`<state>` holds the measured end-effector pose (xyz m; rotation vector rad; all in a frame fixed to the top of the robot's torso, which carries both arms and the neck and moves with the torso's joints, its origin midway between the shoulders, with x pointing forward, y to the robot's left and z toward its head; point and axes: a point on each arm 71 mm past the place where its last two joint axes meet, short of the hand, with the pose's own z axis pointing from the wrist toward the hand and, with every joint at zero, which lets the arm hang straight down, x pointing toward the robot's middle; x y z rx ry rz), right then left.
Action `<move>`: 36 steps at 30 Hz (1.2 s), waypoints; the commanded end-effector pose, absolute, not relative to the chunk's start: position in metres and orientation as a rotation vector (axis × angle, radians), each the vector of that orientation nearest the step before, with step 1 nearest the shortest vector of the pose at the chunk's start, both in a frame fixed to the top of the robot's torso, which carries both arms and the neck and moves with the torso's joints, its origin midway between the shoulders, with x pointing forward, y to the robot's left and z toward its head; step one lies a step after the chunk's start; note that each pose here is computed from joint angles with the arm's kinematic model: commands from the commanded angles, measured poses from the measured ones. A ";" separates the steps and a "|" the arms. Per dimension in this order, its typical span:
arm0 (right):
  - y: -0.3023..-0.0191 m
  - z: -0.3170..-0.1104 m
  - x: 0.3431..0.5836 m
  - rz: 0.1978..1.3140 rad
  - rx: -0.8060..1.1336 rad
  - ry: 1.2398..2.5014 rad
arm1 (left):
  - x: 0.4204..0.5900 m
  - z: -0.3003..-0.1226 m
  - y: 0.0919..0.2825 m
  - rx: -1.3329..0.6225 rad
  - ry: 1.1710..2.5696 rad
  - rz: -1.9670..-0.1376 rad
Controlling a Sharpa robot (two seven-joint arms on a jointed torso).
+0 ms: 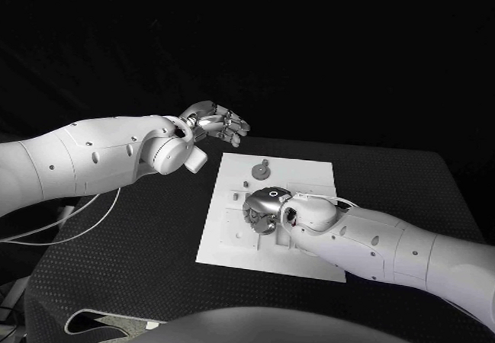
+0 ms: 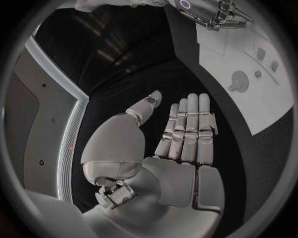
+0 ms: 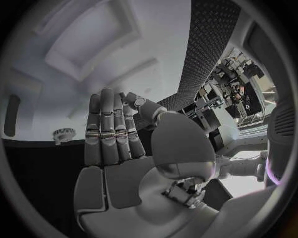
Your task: Assemble the parts on the task board
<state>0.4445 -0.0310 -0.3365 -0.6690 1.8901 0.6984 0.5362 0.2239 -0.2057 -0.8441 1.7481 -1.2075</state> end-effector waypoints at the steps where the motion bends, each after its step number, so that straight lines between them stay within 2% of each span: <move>1: -0.031 -0.344 0.439 0.692 -0.709 1.937 | 0.536 -0.204 0.222 -0.840 1.749 -1.229; 28: -0.040 -0.340 0.444 0.725 -0.573 1.904 | 0.536 -0.205 0.223 -0.843 1.763 -1.228; 36: -0.048 -0.330 0.446 0.725 -0.552 1.868 | 0.536 -0.205 0.226 -0.846 1.758 -1.222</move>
